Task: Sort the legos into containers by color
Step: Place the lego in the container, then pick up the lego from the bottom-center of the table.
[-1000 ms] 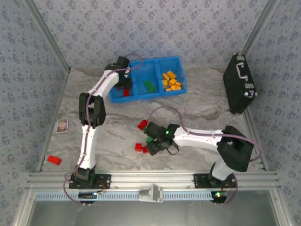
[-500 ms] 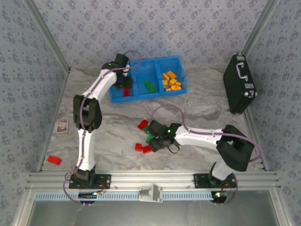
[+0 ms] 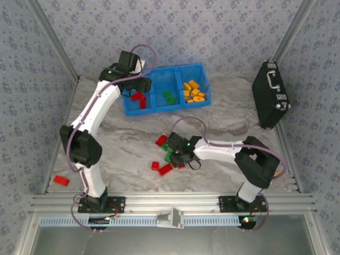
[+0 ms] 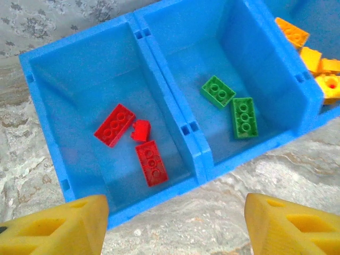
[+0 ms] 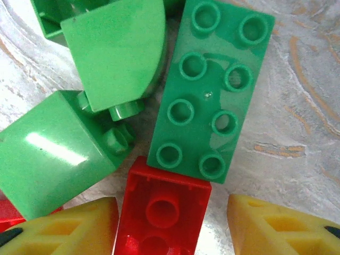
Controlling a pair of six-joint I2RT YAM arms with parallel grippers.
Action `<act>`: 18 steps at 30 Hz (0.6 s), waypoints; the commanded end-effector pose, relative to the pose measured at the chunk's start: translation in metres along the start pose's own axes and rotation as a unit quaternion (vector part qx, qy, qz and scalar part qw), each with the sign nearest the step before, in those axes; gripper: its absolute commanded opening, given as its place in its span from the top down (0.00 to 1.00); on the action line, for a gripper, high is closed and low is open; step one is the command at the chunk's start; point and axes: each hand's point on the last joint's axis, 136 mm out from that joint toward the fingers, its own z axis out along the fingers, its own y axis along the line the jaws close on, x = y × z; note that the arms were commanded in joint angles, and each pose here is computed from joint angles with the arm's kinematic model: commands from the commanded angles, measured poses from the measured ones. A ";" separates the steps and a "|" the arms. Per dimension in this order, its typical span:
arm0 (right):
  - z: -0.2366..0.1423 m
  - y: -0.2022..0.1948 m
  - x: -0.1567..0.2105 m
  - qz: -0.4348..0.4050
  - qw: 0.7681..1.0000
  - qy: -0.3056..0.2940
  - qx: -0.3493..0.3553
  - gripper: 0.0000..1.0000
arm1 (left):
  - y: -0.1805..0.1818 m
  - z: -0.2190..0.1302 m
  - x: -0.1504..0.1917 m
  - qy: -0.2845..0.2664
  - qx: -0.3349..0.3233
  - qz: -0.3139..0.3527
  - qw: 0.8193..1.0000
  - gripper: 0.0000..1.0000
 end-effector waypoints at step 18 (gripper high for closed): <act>-0.007 -0.004 0.001 -0.014 0.999 0.019 -0.033 0.64 | -0.066 -0.117 0.031 -0.074 0.203 0.065 0.974 0.26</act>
